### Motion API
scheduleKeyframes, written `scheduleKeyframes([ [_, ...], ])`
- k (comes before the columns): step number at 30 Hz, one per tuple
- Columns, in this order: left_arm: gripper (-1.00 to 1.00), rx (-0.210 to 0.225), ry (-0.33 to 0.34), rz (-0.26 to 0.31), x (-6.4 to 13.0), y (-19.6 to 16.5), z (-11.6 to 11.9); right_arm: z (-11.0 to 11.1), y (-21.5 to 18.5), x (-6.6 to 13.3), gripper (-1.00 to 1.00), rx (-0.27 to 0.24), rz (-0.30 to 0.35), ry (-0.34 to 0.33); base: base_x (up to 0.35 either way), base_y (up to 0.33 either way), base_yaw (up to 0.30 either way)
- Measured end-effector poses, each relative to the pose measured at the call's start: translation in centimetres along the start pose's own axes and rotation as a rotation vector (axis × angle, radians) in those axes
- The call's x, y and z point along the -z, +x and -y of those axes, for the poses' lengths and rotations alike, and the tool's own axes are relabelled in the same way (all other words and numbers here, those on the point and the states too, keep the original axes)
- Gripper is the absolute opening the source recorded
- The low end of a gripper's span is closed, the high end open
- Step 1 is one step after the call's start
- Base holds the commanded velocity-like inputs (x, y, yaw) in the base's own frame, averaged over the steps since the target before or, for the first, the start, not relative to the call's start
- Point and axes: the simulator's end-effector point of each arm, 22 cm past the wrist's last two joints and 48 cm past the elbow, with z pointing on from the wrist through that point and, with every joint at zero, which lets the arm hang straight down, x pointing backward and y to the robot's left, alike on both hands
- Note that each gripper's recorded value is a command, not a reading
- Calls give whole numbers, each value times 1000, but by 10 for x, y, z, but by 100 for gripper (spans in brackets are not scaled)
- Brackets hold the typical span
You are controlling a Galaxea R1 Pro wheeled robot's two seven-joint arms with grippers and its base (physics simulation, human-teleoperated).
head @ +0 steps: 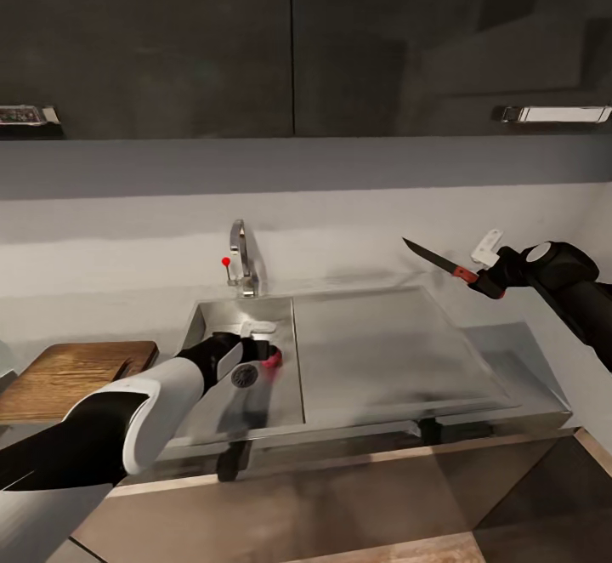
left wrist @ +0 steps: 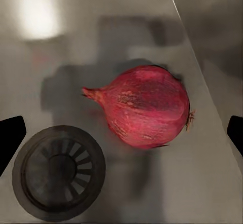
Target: In the kitchen, take the Vidalia onion out of the sink, dice it on the chopping board with the paring knife, put the diced onion into the bowl on the countertop, then place both the paring knife and the chopping board into the sink.
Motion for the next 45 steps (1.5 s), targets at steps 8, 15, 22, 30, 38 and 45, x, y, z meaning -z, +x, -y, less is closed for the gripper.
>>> scheduleKeyframes([
  [8,100,-2,-1,-1,0,1,0,0,0,0,-100,0,-1,0,0,0,0],
  [15,100,-5,8,-2,0,1,6,0,0,0,-100,1,-1,-1,0,0,0],
  [22,100,-9,20,-5,-1,4,16,0,0,0,-100,1,-1,-1,0,0,0],
  [30,100,-10,26,-19,-6,12,21,-4,3,-6,-100,2,-8,-7,0,0,0],
  [38,100,-8,26,-26,-10,16,20,-7,5,-10,-100,3,-14,-14,90,0,0],
  [45,100,-8,26,-27,-11,17,20,-8,5,-11,-100,3,-14,-15,201,0,0],
])
